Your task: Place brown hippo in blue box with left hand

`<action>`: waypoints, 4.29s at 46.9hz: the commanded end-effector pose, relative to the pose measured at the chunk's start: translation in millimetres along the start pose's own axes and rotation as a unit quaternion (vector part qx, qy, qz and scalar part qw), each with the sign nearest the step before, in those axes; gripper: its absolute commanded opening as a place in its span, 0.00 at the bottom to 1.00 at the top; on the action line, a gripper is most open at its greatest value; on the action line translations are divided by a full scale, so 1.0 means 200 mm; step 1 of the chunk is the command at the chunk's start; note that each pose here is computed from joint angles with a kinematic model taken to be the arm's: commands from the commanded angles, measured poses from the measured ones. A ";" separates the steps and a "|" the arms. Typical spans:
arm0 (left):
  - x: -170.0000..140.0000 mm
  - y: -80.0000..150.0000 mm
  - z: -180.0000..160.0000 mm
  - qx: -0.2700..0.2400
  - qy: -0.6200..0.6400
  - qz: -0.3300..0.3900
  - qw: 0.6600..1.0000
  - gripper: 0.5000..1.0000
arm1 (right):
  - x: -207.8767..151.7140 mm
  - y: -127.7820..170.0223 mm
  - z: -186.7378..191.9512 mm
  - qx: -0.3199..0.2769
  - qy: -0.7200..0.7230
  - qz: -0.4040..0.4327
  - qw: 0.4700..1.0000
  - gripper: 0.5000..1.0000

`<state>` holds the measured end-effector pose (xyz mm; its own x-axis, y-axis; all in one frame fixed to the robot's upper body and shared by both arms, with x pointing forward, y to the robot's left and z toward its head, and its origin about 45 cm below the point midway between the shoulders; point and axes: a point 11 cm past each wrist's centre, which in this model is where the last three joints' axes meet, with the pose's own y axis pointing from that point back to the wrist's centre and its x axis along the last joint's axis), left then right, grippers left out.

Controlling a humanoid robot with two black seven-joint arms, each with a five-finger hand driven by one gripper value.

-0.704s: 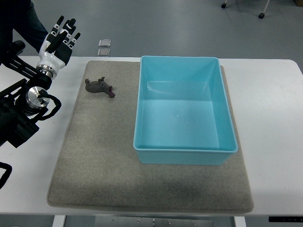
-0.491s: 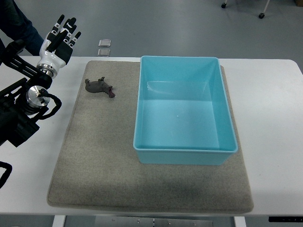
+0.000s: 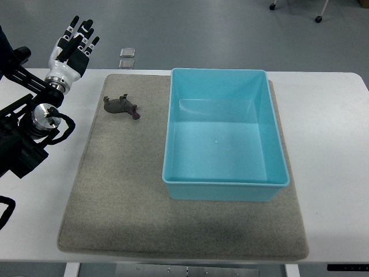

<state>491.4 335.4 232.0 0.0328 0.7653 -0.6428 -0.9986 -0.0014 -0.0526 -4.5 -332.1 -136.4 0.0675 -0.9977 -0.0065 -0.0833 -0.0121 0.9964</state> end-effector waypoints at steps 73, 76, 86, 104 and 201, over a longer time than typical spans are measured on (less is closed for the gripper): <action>-0.15 -0.05 0.05 0.076 -0.406 -0.140 0.900 0.97 | 0.00 0.00 0.00 0.000 0.000 0.000 1.000 0.87; -0.16 -0.04 0.08 0.081 -0.435 -0.156 0.883 0.97 | 0.00 0.00 0.00 0.000 0.000 0.000 1.000 0.87; -0.21 0.03 0.10 0.125 -0.537 -0.218 0.805 0.97 | 0.00 0.00 0.00 0.000 0.000 0.000 1.000 0.87; -0.14 0.08 0.03 0.196 -0.694 -0.244 0.648 0.95 | 0.00 0.00 0.00 0.000 0.000 0.000 1.000 0.87; -0.07 0.14 -0.07 0.247 -0.753 -0.233 0.564 0.59 | 0.00 0.00 0.00 0.000 0.000 0.000 1.000 0.87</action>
<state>462.6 314.8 229.2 0.5952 0.2877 0.7503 -0.7973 0.3282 0.5066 -4.5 -332.1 -136.4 0.0675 -0.9977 -0.0065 -0.0833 -0.0121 0.9964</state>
